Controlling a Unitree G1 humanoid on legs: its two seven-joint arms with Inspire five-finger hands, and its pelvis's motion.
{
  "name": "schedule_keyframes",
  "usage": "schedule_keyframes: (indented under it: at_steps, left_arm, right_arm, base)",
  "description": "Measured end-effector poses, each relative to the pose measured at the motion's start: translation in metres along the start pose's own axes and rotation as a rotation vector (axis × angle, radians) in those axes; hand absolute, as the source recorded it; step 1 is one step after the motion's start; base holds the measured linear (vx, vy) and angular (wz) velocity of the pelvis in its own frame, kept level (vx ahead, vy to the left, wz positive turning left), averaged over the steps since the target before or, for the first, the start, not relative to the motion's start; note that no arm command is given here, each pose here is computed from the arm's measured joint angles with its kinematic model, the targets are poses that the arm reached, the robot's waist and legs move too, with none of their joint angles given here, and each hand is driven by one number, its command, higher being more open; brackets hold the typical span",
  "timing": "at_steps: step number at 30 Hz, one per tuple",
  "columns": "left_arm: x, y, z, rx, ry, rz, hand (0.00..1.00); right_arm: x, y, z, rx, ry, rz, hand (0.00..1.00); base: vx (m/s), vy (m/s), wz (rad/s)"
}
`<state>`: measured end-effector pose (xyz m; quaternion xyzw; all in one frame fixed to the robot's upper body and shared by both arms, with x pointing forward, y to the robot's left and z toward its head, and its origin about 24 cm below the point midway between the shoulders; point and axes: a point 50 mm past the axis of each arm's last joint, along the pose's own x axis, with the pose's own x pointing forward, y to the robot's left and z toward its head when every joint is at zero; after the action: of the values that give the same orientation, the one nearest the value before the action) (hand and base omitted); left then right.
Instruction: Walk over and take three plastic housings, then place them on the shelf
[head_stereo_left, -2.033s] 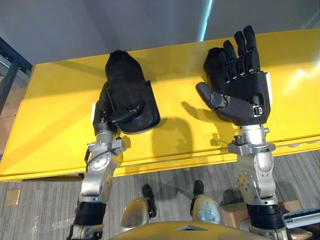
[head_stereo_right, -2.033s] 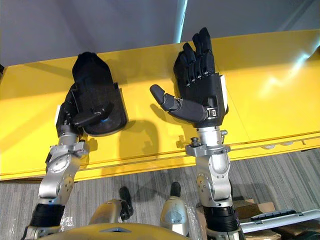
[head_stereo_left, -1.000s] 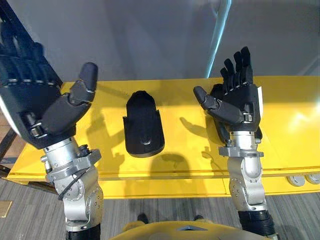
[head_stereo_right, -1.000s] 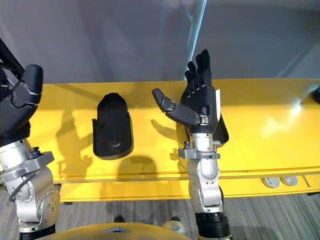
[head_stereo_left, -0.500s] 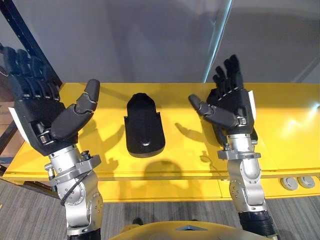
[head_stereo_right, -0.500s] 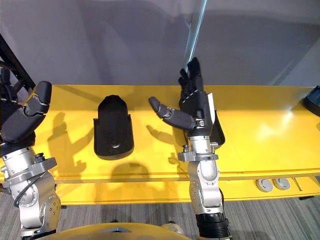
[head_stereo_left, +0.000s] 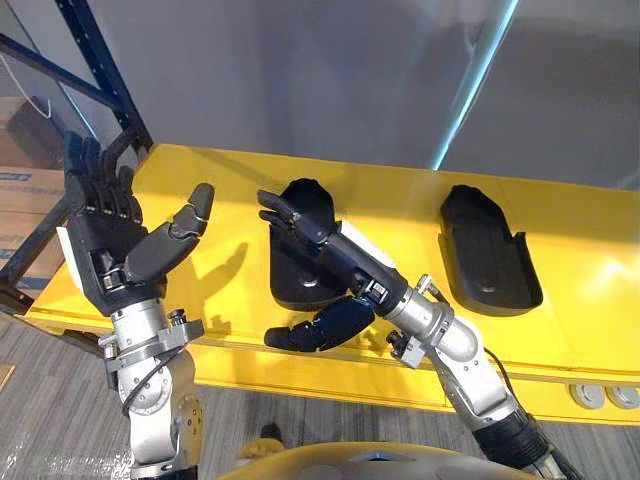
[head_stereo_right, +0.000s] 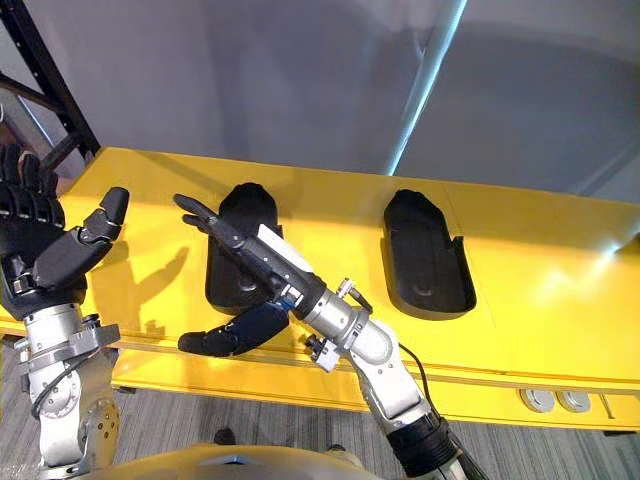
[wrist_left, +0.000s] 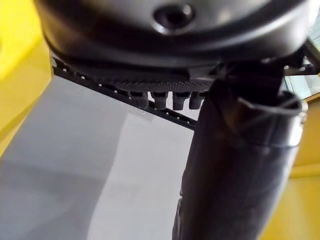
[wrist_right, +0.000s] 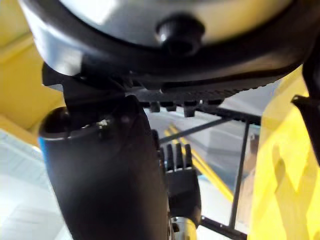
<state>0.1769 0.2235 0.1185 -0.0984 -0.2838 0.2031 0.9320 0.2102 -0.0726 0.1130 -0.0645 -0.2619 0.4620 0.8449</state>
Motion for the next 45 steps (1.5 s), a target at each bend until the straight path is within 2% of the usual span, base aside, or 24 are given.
schedule_keyframes:
  at_steps: [4, 8, 20, 29, 43, 44, 45]
  left_arm:
    - [-0.004, 0.010, 0.000, 0.038, 0.020, 0.038, 1.00]
    - [-0.004, 0.011, 0.001, 0.038, 0.018, 0.041, 1.00]
    - [-0.008, 0.019, 0.004, 0.069, 0.021, 0.062, 1.00]
    - [-0.009, 0.014, 0.002, 0.051, 0.032, 0.045, 1.00]
    - [-0.010, 0.008, -0.001, 0.033, 0.048, 0.027, 1.00]
    - [-0.011, 0.006, -0.001, 0.030, 0.050, 0.022, 1.00]
    - [-0.011, 0.005, -0.002, 0.027, 0.053, 0.019, 1.00]
  right_arm:
    - [0.007, 0.010, -0.004, -0.002, 0.011, 0.068, 1.00]
    - [0.002, 0.017, -0.025, -0.056, 0.135, 0.081, 1.00]
    - [-0.009, 0.009, -0.042, -0.315, 0.292, -0.026, 1.00]
    - [-0.015, -0.005, -0.042, -0.346, 0.308, -0.121, 1.00]
    - [-0.029, -0.002, -0.049, -0.346, 0.389, 0.018, 1.00]
    - [-0.030, -0.001, -0.049, -0.346, 0.396, 0.034, 0.00]
    - [-0.032, 0.000, -0.051, -0.341, 0.408, 0.049, 0.00]
  base:
    - [-0.03, -0.003, 0.07]
    - [-0.01, 0.002, 0.05]
    - [0.00, 0.000, 0.01]
    - [0.00, 0.000, 0.00]
    - [0.00, 0.000, -0.03]
    - [0.00, 0.000, 0.00]
    - [0.00, 0.000, 0.00]
